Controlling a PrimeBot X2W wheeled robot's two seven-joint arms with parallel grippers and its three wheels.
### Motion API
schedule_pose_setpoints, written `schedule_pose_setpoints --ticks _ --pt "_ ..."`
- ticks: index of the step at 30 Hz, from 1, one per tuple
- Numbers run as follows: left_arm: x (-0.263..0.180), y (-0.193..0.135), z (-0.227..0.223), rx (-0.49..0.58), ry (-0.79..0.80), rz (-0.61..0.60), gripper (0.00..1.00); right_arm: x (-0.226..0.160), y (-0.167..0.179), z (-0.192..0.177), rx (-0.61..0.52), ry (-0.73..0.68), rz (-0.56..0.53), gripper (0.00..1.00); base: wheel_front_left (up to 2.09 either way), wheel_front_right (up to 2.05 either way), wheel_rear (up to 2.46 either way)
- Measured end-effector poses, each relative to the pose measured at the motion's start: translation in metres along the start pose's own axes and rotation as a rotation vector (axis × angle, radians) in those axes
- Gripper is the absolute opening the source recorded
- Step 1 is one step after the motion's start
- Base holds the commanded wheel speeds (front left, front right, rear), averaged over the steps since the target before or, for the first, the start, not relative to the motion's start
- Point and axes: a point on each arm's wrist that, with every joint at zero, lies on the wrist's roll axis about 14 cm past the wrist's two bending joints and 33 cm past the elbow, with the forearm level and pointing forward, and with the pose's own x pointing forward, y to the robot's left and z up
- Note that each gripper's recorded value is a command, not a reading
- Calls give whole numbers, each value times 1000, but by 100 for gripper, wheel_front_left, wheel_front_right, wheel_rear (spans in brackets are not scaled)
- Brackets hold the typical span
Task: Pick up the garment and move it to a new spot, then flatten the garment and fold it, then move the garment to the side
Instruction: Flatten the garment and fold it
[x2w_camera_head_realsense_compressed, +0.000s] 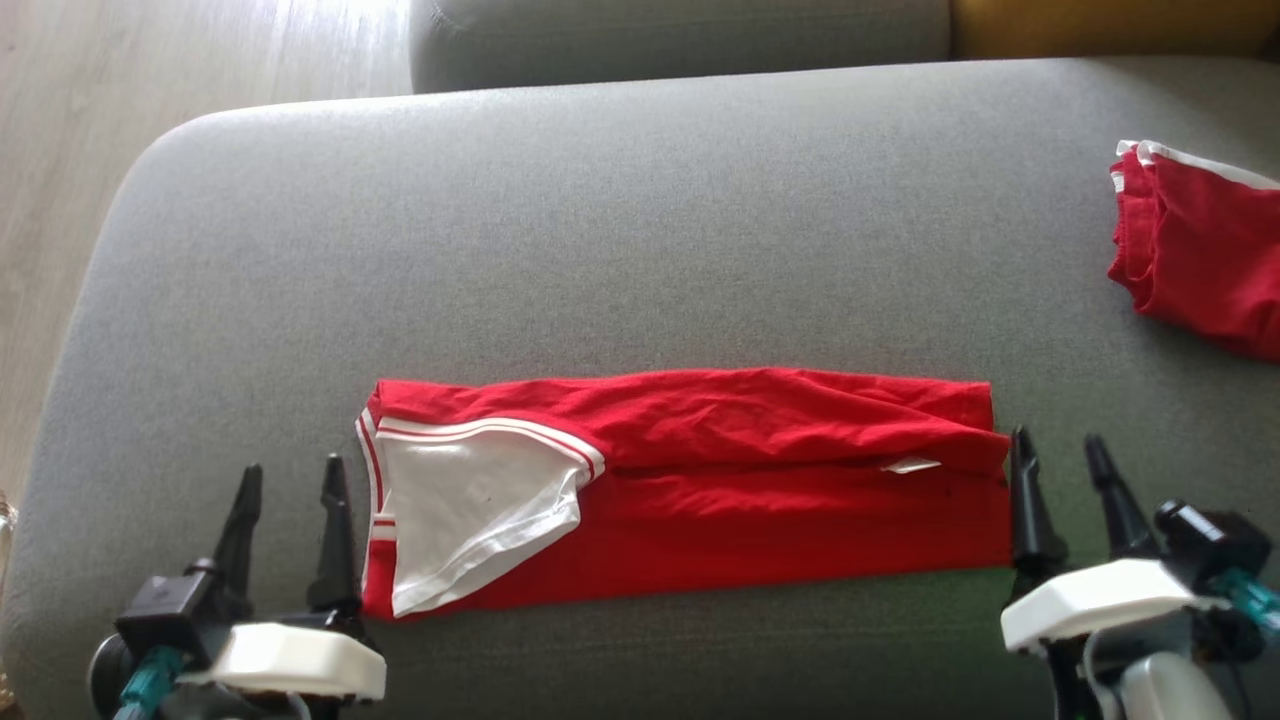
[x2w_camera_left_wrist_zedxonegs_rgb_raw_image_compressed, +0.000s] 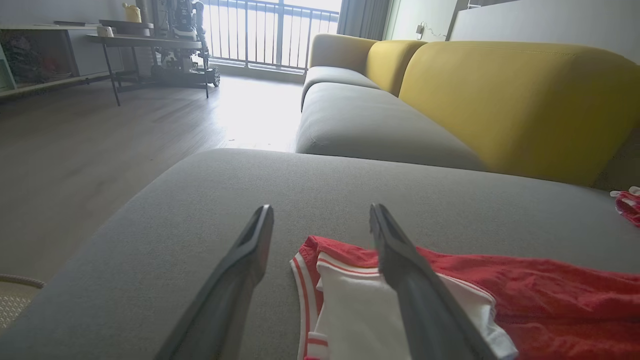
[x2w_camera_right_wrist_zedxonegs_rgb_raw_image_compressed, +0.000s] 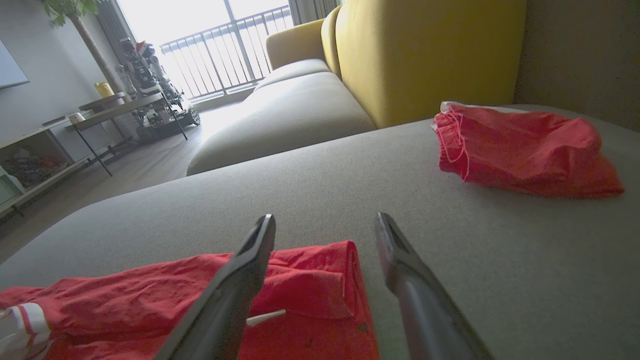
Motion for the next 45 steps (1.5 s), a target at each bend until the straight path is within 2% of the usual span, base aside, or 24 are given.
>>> schedule_pose_setpoints --ticks 6,12,16,20,23,37,45 --pt "1 2 -10 -1 32 -1 100 4 -4 -31 69 92 -30 100 0 0 0" --pt "10 5 -17 9 51 0 100 42 4 -35 128 105 -29 100 0 0 0" --pt "14 8 -20 17 60 5 100 59 2 -54 152 168 -53 100 0 0 0" --pt "15 5 -22 13 66 -2 100 56 0 -80 81 265 -54 100 0 0 0" --pt "14 5 -23 11 70 0 100 52 -2 -91 75 307 -65 100 0 0 0" --pt "13 -2 -14 0 42 -15 100 29 -10 -97 104 342 -100 100 0 0 0" --pt "13 -2 -16 0 47 -15 100 25 2 -104 116 364 -60 100 0 0 0"
